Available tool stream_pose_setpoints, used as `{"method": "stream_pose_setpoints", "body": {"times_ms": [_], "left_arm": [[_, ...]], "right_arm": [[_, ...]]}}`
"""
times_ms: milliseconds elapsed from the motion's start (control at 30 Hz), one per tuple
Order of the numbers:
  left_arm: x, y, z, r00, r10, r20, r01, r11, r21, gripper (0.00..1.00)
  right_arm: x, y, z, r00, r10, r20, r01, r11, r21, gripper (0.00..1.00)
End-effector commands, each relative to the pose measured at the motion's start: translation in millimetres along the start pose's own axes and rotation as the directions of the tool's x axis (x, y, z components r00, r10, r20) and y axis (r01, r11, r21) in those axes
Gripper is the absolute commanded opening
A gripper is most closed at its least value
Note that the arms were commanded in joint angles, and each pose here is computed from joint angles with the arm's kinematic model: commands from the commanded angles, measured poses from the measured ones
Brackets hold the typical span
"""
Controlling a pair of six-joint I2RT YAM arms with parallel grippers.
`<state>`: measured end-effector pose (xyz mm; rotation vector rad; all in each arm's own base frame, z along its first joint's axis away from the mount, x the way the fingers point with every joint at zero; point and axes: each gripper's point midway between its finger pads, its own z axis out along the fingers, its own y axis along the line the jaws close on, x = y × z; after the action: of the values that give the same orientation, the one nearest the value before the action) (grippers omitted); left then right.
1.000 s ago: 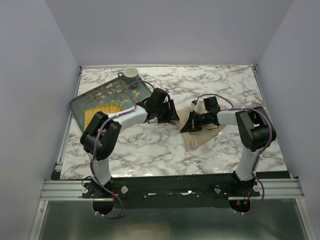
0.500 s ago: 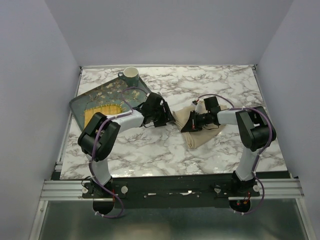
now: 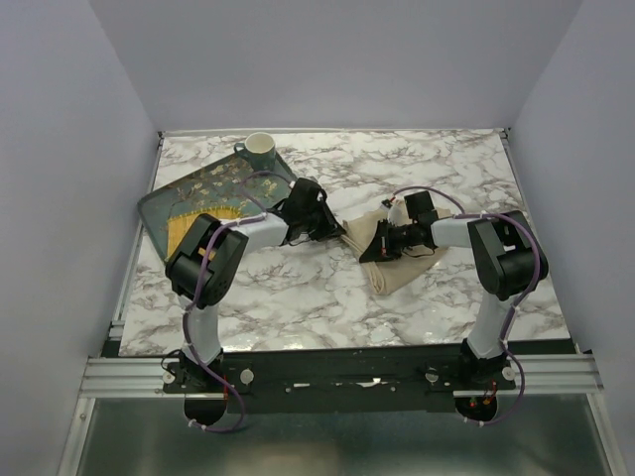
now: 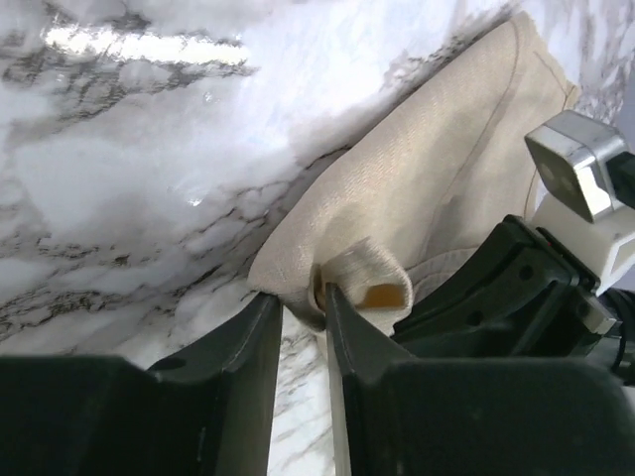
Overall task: Fold the napkin, place the utensils inside, and roll it up
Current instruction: Roll the napkin with the utensil
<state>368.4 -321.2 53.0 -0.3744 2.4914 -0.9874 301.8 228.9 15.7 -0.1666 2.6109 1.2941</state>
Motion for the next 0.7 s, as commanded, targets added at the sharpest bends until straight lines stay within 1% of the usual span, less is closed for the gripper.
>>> {"method": "stream_pose_setpoints", "body": {"times_ms": [0, 67, 100, 133, 200, 300, 333, 500, 533, 567, 600, 667], "left_arm": [[-15.0, -13.4, 3.0, 0.998, 0.056, 0.034, -0.056, 0.998, -0.005, 0.14], [-17.7, -9.9, 6.1, 0.996, 0.083, 0.03, -0.082, 0.996, -0.036, 0.05], [-22.0, -15.2, 5.5, 0.996, 0.086, 0.027, -0.085, 0.995, -0.044, 0.0], [-22.4, -12.5, 9.1, 0.995, 0.101, 0.02, -0.1, 0.993, -0.056, 0.0], [-24.2, -20.3, 11.0, 0.993, 0.118, 0.006, -0.118, 0.991, -0.061, 0.0], [-22.3, -19.6, 20.1, 0.992, 0.122, -0.036, -0.124, 0.989, -0.075, 0.0], [-19.7, -13.9, 25.3, 0.992, 0.119, -0.051, -0.123, 0.988, -0.09, 0.0], [-25.4, -18.2, 24.1, 0.987, 0.157, -0.031, -0.159, 0.983, -0.089, 0.0], [-26.9, -21.0, 21.9, 0.986, 0.167, -0.024, -0.169, 0.982, -0.086, 0.01], [-27.2, -23.7, 20.1, 0.984, 0.175, -0.024, -0.177, 0.981, -0.082, 0.05], [-26.5, -24.5, 18.6, 0.983, 0.181, -0.028, -0.183, 0.98, -0.078, 0.17], [-25.9, -32.4, 9.5, 0.979, 0.203, -0.017, -0.203, 0.977, -0.064, 0.33]], "right_arm": [[30.8, -53.6, -1.3, 0.994, 0.094, -0.051, -0.08, 0.972, 0.222, 0.01], [31.2, -54.5, -0.7, 0.994, 0.096, -0.052, -0.082, 0.971, 0.227, 0.01], [30.6, -55.4, -1.4, 0.994, 0.099, -0.052, -0.084, 0.97, 0.229, 0.01], [30.3, -55.7, -1.2, 0.994, 0.097, -0.052, -0.083, 0.969, 0.233, 0.01], [30.8, -58.0, -2.3, 0.993, 0.103, -0.051, -0.087, 0.965, 0.247, 0.0], [30.3, -59.3, -2.3, 0.994, 0.103, -0.048, -0.087, 0.963, 0.257, 0.01], [29.9, -59.5, -2.9, 0.993, 0.105, -0.046, -0.09, 0.962, 0.258, 0.01], [29.4, -59.3, -3.8, 0.993, 0.11, -0.046, -0.093, 0.959, 0.268, 0.01], [29.0, -59.1, -4.3, 0.993, 0.107, -0.047, -0.09, 0.959, 0.269, 0.01], [25.8, -58.9, -4.6, 0.994, 0.101, -0.042, -0.086, 0.958, 0.273, 0.01], [26.1, -58.8, -5.8, 0.993, 0.106, -0.046, -0.089, 0.957, 0.277, 0.01], [23.2, -58.5, -5.7, 0.994, 0.099, -0.047, -0.082, 0.957, 0.278, 0.01]]}}
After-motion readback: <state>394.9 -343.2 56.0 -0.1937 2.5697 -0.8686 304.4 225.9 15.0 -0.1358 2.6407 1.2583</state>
